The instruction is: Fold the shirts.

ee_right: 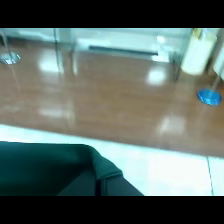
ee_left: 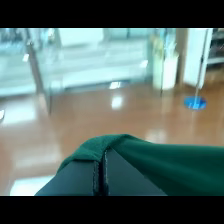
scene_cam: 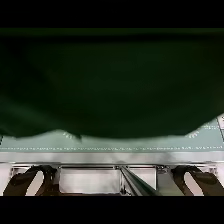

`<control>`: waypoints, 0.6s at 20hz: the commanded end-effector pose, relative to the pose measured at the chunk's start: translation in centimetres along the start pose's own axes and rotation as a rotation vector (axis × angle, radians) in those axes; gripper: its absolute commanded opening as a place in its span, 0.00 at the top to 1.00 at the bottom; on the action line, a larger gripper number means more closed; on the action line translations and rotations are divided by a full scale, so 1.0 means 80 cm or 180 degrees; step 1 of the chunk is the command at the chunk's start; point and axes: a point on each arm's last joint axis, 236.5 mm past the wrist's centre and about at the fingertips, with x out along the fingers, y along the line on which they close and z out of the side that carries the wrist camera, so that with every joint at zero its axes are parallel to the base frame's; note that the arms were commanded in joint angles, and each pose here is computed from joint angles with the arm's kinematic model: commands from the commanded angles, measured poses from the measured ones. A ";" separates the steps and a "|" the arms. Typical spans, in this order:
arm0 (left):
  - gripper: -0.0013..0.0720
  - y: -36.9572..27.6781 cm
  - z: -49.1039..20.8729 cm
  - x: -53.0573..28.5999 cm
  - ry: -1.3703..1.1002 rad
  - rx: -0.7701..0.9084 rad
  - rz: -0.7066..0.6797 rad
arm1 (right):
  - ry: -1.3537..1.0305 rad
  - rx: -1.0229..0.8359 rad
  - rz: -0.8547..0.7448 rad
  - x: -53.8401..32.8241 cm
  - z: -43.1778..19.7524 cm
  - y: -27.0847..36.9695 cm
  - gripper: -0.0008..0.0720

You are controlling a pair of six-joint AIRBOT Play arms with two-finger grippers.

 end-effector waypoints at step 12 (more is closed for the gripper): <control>0.96 0.028 -0.420 0.354 0.2249 -0.1328 -0.0071 | 0.1931 0.0930 0.0194 0.364 -0.287 -0.065 0.96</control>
